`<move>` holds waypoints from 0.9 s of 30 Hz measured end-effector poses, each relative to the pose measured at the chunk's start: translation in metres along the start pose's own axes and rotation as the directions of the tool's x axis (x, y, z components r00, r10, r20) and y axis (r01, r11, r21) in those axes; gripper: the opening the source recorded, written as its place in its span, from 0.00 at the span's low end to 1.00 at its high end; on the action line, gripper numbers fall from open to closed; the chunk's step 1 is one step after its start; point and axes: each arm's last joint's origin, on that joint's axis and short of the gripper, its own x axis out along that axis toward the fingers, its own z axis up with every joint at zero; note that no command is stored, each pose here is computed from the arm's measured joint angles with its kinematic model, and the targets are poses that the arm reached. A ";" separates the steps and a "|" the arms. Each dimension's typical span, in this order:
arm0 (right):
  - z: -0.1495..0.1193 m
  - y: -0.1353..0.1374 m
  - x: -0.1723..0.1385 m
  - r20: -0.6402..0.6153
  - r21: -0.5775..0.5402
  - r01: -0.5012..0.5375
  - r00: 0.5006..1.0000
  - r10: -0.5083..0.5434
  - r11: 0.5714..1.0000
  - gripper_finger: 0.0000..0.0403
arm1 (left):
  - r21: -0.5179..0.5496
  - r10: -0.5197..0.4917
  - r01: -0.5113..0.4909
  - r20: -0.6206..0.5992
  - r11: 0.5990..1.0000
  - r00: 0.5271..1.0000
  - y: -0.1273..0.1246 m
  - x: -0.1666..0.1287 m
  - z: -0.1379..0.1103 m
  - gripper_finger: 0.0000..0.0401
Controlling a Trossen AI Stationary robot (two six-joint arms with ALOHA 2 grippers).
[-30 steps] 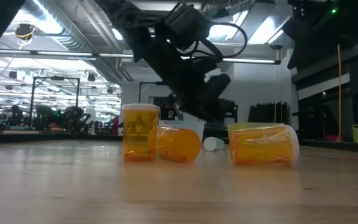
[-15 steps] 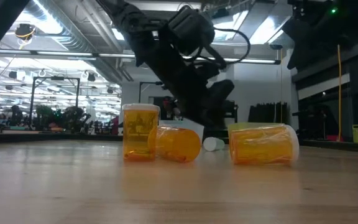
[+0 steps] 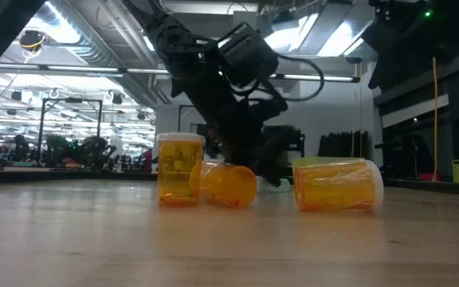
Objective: Pick and place medicine bottles into bin by pill shape (circle, oval)
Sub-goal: Put the small blue pill bottle into the transparent bin
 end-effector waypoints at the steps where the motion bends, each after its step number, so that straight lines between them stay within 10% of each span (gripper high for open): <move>1: 0.000 0.000 0.000 -0.001 0.000 0.000 1.000 0.000 1.000 0.39 | 0.006 0.006 -0.005 -0.013 1.000 1.000 0.001 0.000 -0.002 0.39; 27: 0.000 0.000 0.000 -0.001 -0.005 0.000 1.000 0.000 1.000 0.39 | 0.058 -0.005 0.009 -0.060 0.998 0.998 0.002 0.000 -0.005 0.28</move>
